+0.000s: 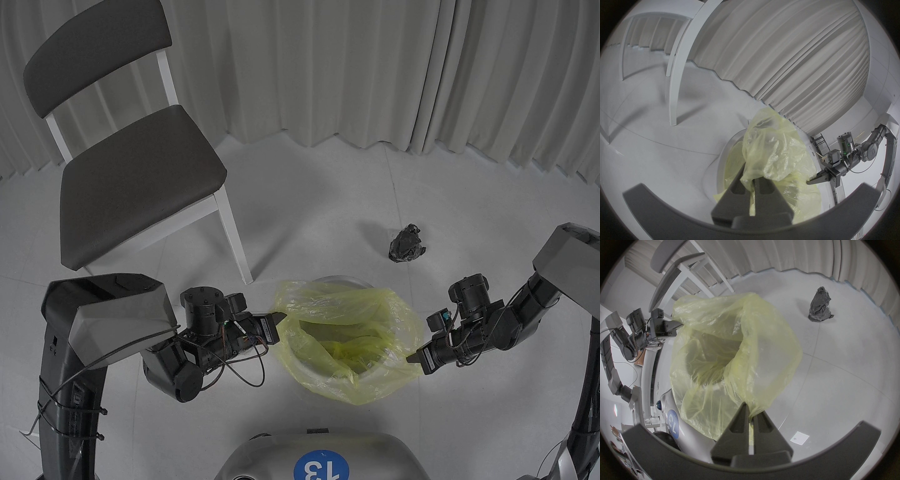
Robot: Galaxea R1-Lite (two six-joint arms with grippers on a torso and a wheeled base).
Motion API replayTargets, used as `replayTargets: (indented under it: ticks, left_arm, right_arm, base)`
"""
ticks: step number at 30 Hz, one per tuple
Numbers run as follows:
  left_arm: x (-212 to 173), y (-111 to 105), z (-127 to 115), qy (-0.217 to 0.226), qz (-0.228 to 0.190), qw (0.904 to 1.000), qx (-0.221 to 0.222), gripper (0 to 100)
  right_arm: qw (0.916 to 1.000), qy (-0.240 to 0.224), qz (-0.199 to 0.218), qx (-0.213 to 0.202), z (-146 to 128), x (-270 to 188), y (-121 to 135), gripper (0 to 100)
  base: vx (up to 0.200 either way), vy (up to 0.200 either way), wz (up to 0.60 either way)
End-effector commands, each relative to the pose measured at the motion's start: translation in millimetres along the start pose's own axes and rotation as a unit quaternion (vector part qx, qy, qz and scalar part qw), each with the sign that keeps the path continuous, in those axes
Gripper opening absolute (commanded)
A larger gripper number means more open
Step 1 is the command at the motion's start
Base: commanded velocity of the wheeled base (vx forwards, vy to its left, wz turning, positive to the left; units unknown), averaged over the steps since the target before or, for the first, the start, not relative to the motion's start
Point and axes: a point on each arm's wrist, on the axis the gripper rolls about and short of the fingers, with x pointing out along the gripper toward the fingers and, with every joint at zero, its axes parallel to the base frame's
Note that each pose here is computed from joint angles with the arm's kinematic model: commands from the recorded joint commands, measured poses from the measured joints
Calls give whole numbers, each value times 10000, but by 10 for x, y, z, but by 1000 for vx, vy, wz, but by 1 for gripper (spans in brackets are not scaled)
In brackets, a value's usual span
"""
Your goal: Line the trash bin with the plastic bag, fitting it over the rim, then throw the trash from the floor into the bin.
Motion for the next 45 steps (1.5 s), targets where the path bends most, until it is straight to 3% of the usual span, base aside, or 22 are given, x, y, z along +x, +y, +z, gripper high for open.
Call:
replayTargets:
  ticks: [1,2,8,17,21,29,38,45]
  left_arm:
    - [-39,2,-9,53,23,9999,135,0]
    - [-45,7,-25,89,14,9998,156,0]
    - [-56,1,-30,137,-57,9997,173,0]
    - [-116,4,52,121,15,9995,287,0]
    - [-181,26,103,323,191,9986,383,0]
    - [-270,76,226,476,442,9965,520,0]
    - [-43,110,39,578,545,9953,555,0]
    - [-13,136,25,583,553,9952,565,0]
  right_arm:
    - [10000,73,-4,-12,-50,67,-8,0]
    - [10000,95,0,-27,-62,71,-8,100]
    - [10000,-20,-41,-20,-15,24,12,100]
    - [9978,-621,-230,9,156,-542,90,100]
    - [9962,-828,-262,-72,253,-773,157,100]
    - [9950,-937,-216,-277,431,-888,291,100]
    - [9948,-900,-95,-458,674,-841,408,100]
    - [9949,-818,27,-595,833,-789,526,100]
  base:
    - [0,0,0]
    - [0,0,0]
    - [0,0,0]
    - [0,0,0]
    - [0,0,0]
    - [0,0,0]
    - [0,0,0]
    - [0,0,0]
